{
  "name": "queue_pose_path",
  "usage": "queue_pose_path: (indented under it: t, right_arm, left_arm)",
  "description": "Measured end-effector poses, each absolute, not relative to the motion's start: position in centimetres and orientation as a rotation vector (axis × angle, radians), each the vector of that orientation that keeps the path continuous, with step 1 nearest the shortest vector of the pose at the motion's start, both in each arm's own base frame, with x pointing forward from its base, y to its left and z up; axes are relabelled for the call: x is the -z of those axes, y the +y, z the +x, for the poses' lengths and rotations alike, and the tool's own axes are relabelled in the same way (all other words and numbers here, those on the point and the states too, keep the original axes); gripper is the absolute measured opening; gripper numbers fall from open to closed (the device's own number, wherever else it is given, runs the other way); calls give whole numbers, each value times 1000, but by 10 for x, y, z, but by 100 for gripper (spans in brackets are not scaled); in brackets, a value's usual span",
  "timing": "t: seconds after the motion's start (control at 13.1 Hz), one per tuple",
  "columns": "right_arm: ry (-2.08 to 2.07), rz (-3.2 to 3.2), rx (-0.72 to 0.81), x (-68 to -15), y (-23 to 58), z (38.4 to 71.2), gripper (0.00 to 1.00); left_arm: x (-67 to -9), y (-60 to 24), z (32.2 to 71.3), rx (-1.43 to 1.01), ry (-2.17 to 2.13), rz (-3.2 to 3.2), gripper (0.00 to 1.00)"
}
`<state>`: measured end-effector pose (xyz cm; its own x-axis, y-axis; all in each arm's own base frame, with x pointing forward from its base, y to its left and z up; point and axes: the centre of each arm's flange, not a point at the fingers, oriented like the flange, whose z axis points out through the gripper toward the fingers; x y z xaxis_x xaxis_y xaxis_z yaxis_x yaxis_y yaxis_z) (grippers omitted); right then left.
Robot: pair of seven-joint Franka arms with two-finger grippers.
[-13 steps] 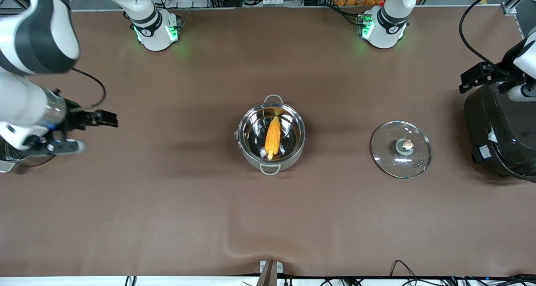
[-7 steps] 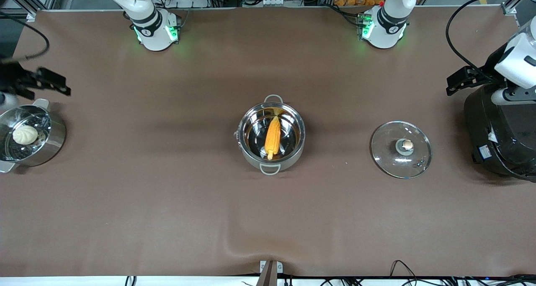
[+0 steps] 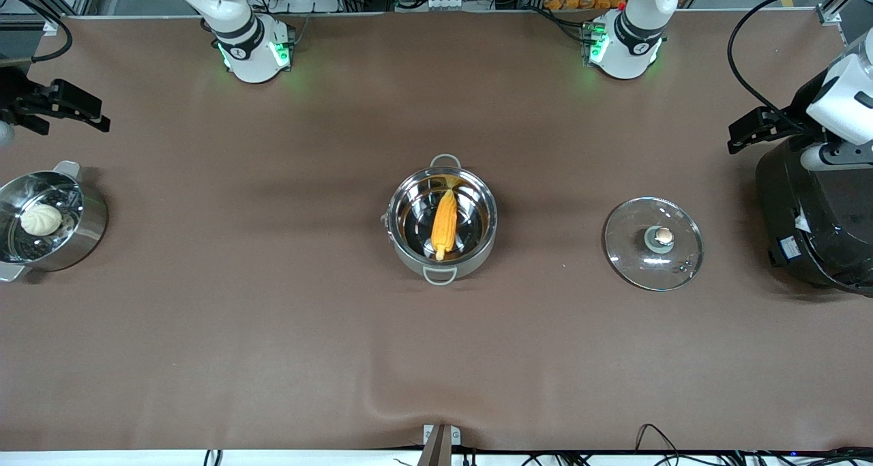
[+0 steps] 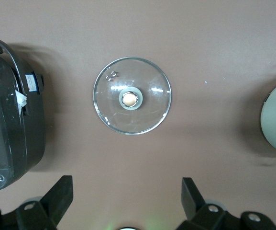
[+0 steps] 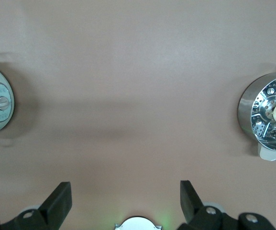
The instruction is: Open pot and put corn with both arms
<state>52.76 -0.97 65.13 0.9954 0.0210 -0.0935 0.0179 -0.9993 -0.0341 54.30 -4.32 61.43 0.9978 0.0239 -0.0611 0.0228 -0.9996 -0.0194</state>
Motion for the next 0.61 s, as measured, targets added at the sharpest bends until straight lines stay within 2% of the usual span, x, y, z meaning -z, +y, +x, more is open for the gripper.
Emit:
queue_pose_path:
  t: [0.61]
  right_arm:
    - [-23, -3106, -133, -655, -11, 527, 100]
  left_arm:
    - [-615, -38, 542, -106, -49, -3121, 100]
